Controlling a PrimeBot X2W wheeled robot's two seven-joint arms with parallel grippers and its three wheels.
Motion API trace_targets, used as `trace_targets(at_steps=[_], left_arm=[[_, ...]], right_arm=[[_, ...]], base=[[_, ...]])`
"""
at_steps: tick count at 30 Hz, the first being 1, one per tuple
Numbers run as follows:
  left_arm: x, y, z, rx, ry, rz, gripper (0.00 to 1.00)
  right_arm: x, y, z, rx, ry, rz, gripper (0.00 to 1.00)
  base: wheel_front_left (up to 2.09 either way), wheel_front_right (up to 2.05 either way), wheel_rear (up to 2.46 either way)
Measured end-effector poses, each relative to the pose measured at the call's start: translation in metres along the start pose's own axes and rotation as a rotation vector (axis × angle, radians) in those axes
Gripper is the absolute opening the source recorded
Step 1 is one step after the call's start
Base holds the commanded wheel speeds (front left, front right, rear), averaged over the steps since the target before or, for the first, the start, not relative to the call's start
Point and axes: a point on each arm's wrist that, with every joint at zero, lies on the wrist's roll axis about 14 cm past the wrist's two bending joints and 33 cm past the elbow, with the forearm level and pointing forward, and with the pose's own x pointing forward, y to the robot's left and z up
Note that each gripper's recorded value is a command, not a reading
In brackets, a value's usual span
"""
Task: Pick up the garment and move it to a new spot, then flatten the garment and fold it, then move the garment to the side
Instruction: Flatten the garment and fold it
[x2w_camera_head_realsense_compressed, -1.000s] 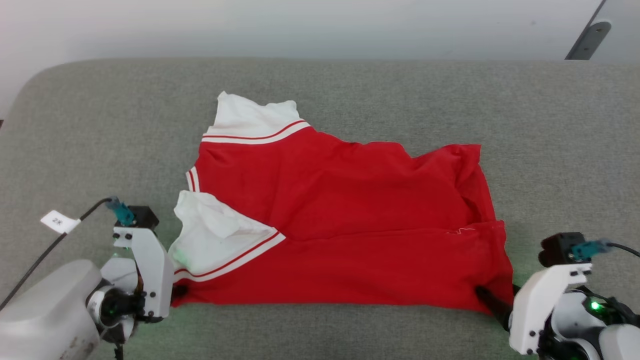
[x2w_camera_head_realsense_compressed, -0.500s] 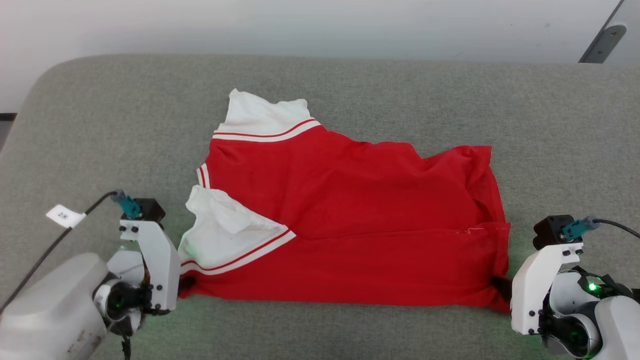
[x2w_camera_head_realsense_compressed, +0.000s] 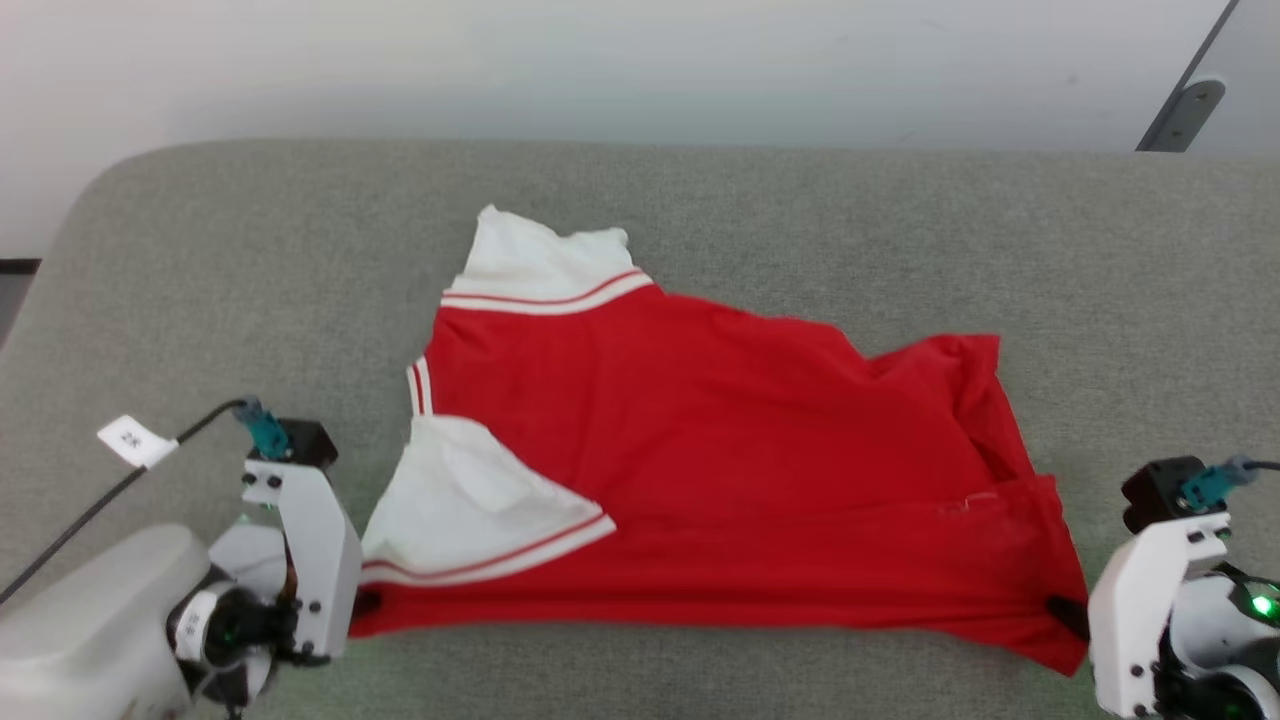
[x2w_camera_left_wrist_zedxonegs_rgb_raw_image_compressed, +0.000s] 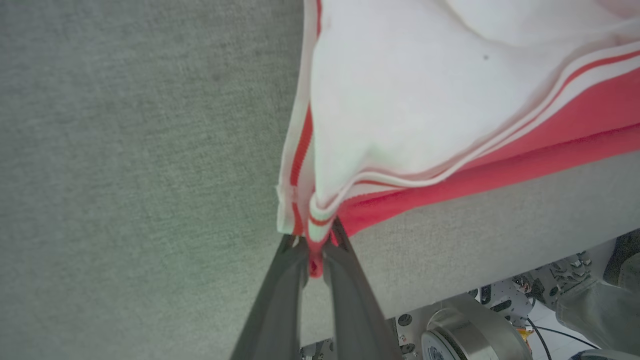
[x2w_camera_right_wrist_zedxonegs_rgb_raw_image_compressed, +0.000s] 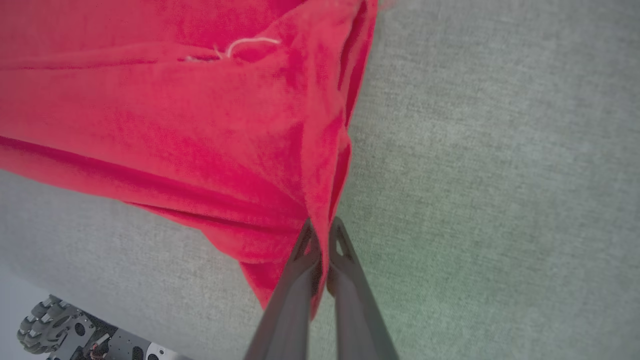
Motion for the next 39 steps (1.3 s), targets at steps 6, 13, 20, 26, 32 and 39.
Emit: trace_targets(at_steps=[6,13,20,26,32,39], left_arm=[[-0.012,-0.012,-0.021,0.034,0.047,0.002,0.0],[-0.011,-0.025,-0.057,0.017,0.116,-0.021,0.0],[-0.004,-0.024,-0.064,-0.006,0.116,-0.017,0.91],[-0.011,-0.018,-0.043,0.011,0.074,0.003,1.0],[-0.028,-0.015,-0.008,0.05,0.011,0.031,1.0],[-0.051,-0.023,0.068,0.151,-0.182,0.04,1.0]], right_arm=[[-0.017,-0.002,-0.014,-0.005,0.026,-0.007,0.0],[-0.021,-0.001,-0.038,0.033,0.068,-0.004,0.0],[-0.015,0.005,-0.042,0.052,0.058,0.011,0.29],[-0.014,0.007,-0.035,0.042,0.036,0.014,1.0],[-0.022,0.006,-0.019,0.042,-0.023,0.013,1.0],[-0.039,0.003,0.023,0.031,-0.222,-0.006,1.0]], base=[[0.0,0.0,0.0],[0.0,0.0,0.0],[0.0,0.0,0.0],[0.0,0.0,0.0],[0.0,0.0,0.0],[0.0,0.0,0.0]])
